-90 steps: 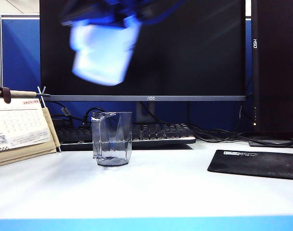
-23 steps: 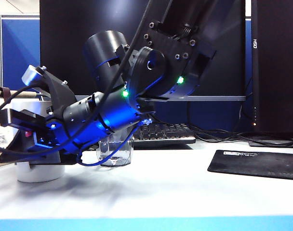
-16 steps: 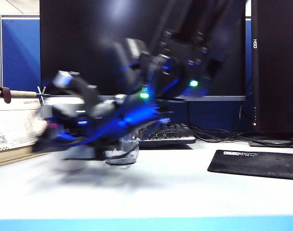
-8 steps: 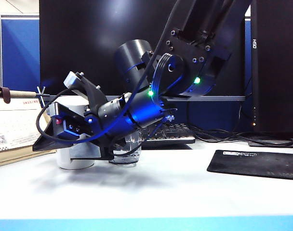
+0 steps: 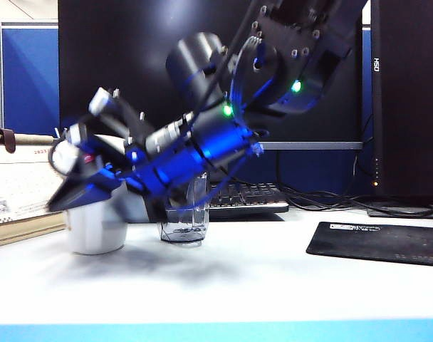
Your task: Swap the positions of the transparent plastic cup and the white ceramic cup.
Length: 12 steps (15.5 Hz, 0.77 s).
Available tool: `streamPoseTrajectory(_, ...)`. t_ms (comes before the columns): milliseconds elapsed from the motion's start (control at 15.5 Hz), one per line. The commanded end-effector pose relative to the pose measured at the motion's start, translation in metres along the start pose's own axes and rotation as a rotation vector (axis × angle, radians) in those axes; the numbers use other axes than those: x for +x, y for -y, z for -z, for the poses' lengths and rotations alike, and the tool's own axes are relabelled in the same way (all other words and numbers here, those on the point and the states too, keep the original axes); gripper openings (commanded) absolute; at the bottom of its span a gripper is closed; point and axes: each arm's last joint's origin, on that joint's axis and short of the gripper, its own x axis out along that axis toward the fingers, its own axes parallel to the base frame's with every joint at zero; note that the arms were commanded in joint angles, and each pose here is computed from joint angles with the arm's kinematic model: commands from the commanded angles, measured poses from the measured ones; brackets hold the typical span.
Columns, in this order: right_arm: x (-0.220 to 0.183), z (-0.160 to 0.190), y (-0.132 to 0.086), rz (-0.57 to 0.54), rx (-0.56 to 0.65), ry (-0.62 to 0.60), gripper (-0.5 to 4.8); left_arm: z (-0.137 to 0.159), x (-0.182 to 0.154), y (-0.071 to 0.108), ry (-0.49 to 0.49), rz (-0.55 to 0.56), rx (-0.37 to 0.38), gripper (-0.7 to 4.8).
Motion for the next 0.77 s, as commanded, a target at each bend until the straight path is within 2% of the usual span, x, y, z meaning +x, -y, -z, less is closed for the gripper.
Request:
streamPoseTrajectory(64, 0.000, -0.019, 0.000, 0.071, -0.040, 0.084, 0.91, -0.003, 0.000, 0.001, 0.014, 0.009, 0.012, 2.67)
streamPoseTrajectory(193, -0.001, -0.023, 0.003, 0.082, -0.037, 0.087, 0.86, -0.003, 0.000, 0.001, 0.014, 0.008, 0.013, 2.67)
streamPoseTrajectory(258, -0.001, -0.022, 0.003, 0.085, -0.032, 0.075, 1.08, -0.003, 0.000, 0.001, 0.014, 0.008, 0.014, 2.67)
streamPoseTrajectory(387, -0.001, -0.017, 0.004, 0.091, -0.014, 0.024, 1.87, -0.004, 0.000, 0.002, 0.024, 0.015, 0.025, 2.67)
streamPoseTrajectory(451, -0.001, -0.013, 0.004, 0.077, 0.001, -0.011, 2.04, -0.005, 0.000, 0.003, 0.028, 0.024, 0.030, 2.67)
streamPoseTrajectory(516, -0.003, -0.011, 0.002, 0.031, 0.015, -0.053, 2.13, -0.005, 0.001, 0.005, 0.028, 0.057, 0.040, 2.68)
streamPoseTrajectory(709, -0.019, -0.025, -0.011, 0.033, -0.031, -0.057, 2.12, -0.006, 0.001, 0.011, 0.012, 0.217, 0.061, 2.68)
streamPoseTrajectory(774, -0.025, -0.030, -0.015, 0.033, -0.040, -0.054, 2.12, -0.006, 0.001, 0.012, 0.013, 0.235, 0.065, 2.68)
